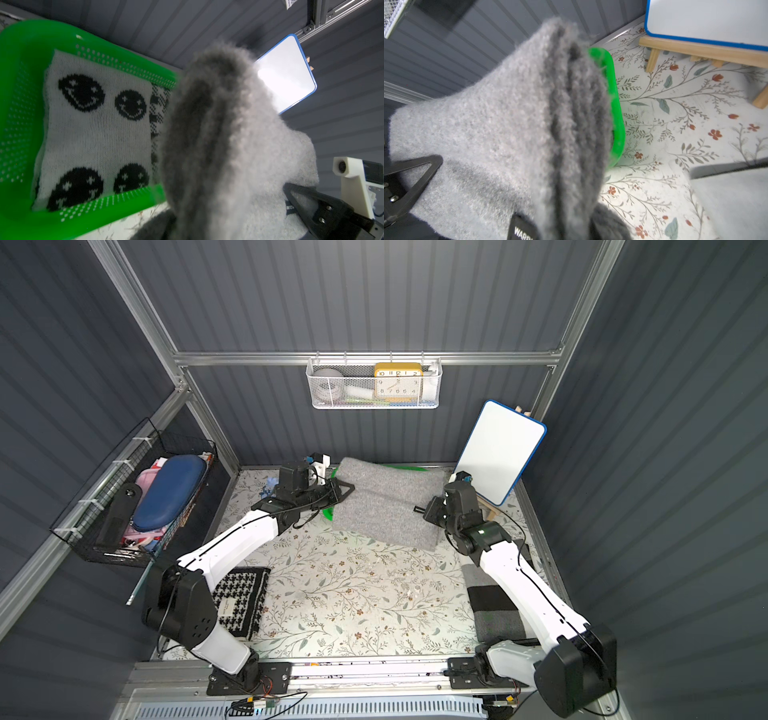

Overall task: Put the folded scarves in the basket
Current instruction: Place the scarf in the basket.

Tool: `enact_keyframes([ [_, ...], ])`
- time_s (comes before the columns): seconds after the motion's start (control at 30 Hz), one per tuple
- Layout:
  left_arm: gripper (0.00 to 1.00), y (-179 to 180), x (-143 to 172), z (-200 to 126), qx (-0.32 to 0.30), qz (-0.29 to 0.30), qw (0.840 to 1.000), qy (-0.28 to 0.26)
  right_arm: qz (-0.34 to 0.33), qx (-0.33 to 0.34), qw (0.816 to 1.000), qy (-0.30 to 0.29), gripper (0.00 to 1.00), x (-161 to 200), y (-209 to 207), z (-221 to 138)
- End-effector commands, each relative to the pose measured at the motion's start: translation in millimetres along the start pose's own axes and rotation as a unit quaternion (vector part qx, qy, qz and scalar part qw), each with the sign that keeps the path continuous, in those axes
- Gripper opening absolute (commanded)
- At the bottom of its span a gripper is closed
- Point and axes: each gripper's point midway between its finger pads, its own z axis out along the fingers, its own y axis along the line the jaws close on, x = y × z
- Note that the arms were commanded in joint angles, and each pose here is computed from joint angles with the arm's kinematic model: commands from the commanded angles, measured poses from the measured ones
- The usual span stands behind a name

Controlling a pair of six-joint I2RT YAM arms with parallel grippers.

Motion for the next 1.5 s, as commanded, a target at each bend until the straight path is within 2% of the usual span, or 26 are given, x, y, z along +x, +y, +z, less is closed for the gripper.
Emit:
enact_keyframes([
  [0.0,0.00,43,-45,10,-0.074,0.009,0.996,-0.049,-0.016,0.011,1.000,0.001,0.00,-21,-4,19],
  [0.17,0.00,67,-66,35,-0.096,0.010,0.994,-0.051,-0.016,0.012,1.000,0.012,0.00,-34,1,48],
  [0.4,0.00,101,-79,58,-0.142,0.011,0.989,-0.045,-0.020,0.021,0.999,0.041,0.00,-39,-2,88],
  [0.63,0.00,127,-74,75,-0.165,0.004,0.986,-0.031,-0.010,0.043,0.996,0.080,0.00,-24,-19,131],
  [0.97,0.00,147,-59,92,-0.174,0.006,0.985,-0.006,-0.014,0.068,0.991,0.116,0.00,-13,-36,165],
  [1.0,0.00,148,-59,93,-0.172,0.008,0.985,-0.005,-0.013,0.066,0.990,0.121,0.01,-12,-36,168],
  [1.07,0.00,151,-58,96,-0.173,0.005,0.985,0.001,-0.015,0.063,0.990,0.125,0.12,-10,-35,173],
  [1.1,0.00,151,-58,97,-0.170,0.005,0.985,0.000,-0.014,0.062,0.990,0.125,0.13,-10,-35,174],
  [1.17,0.06,147,-61,100,-0.157,0.006,0.988,-0.004,-0.017,0.060,0.990,0.126,0.20,-11,-34,177],
  [1.2,0.13,144,-63,101,-0.149,0.007,0.989,-0.004,-0.018,0.059,0.990,0.124,0.25,-12,-33,178],
  [1.3,0.71,139,-66,102,-0.141,0.010,0.990,-0.005,-0.024,0.063,0.990,0.121,0.40,-16,-34,181],
  [1.33,0.96,136,-67,101,-0.137,0.010,0.990,-0.004,-0.032,0.063,0.990,0.119,0.45,-18,-33,180],
  [1.37,0.99,134,-67,99,-0.135,0.011,0.991,-0.004,-0.037,0.068,0.990,0.115,0.52,-22,-33,179],
  [1.47,0.99,124,-68,88,-0.126,0.016,0.992,-0.007,-0.054,0.074,0.991,0.096,0.68,-35,-32,169],
])
